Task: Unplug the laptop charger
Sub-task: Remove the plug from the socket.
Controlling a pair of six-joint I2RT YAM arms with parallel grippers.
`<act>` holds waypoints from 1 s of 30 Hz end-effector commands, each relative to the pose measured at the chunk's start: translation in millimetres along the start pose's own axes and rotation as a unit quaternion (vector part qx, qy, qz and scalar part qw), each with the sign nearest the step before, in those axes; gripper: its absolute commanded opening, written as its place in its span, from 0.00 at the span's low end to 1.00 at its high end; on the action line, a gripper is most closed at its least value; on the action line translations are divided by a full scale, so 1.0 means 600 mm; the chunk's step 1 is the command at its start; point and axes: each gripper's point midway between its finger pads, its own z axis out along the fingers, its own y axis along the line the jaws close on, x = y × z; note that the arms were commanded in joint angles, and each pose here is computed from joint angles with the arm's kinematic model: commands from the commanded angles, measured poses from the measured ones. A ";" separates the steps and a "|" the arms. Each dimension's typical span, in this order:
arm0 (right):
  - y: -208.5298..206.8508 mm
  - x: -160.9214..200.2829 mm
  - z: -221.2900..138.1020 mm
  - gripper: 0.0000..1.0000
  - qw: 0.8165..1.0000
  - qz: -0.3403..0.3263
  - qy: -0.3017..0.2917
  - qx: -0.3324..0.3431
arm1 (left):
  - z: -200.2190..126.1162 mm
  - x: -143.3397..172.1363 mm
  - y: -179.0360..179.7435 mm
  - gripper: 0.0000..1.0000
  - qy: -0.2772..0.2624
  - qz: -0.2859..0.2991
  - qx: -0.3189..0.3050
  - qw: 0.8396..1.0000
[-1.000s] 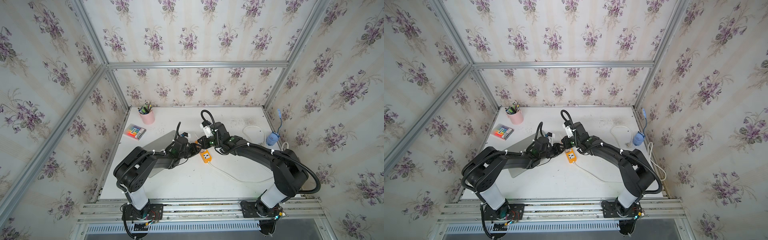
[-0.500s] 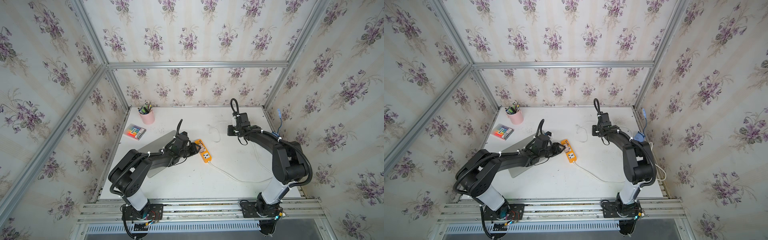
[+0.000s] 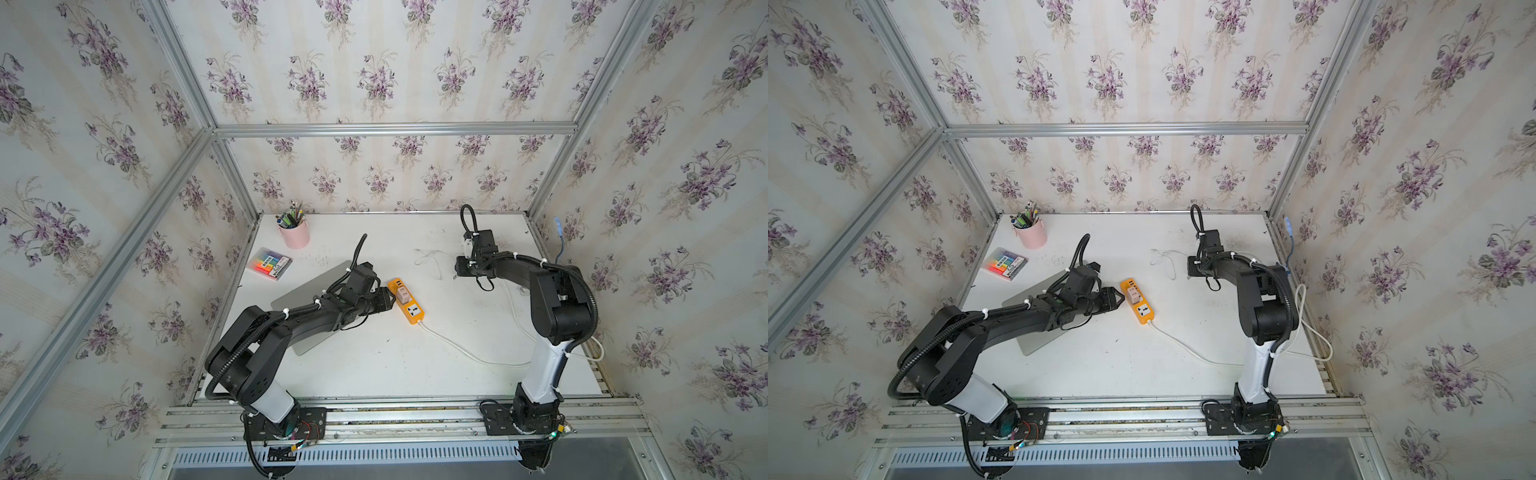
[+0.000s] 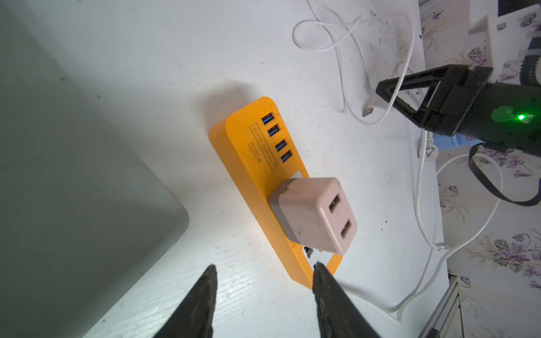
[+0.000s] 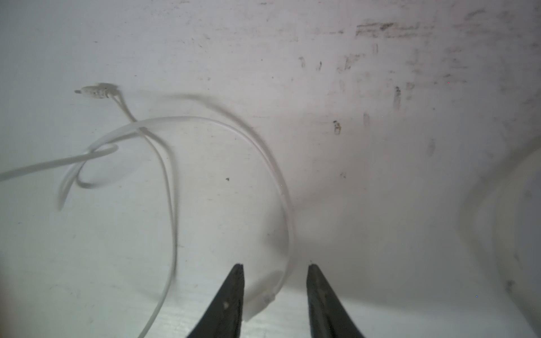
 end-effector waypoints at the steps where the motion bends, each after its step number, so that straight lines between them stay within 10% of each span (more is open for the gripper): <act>1: 0.027 -0.026 -0.056 0.45 0.998 -0.028 -0.049 -0.002 | -0.002 -0.013 -0.010 0.54 -0.005 0.025 0.005 1.000; 8: 0.240 -0.019 -0.172 0.59 0.983 -0.124 -0.101 -0.095 | 0.006 -0.078 0.015 0.48 -0.004 0.036 -0.047 0.998; 12: 0.332 0.031 -0.179 0.61 0.973 -0.140 -0.085 -0.160 | 0.040 -0.085 0.007 0.18 0.029 0.013 -0.005 0.999; 30: 0.383 0.113 -0.117 0.65 0.974 -0.191 -0.027 -0.119 | 0.101 -0.060 0.010 0.07 0.052 -0.028 0.050 0.997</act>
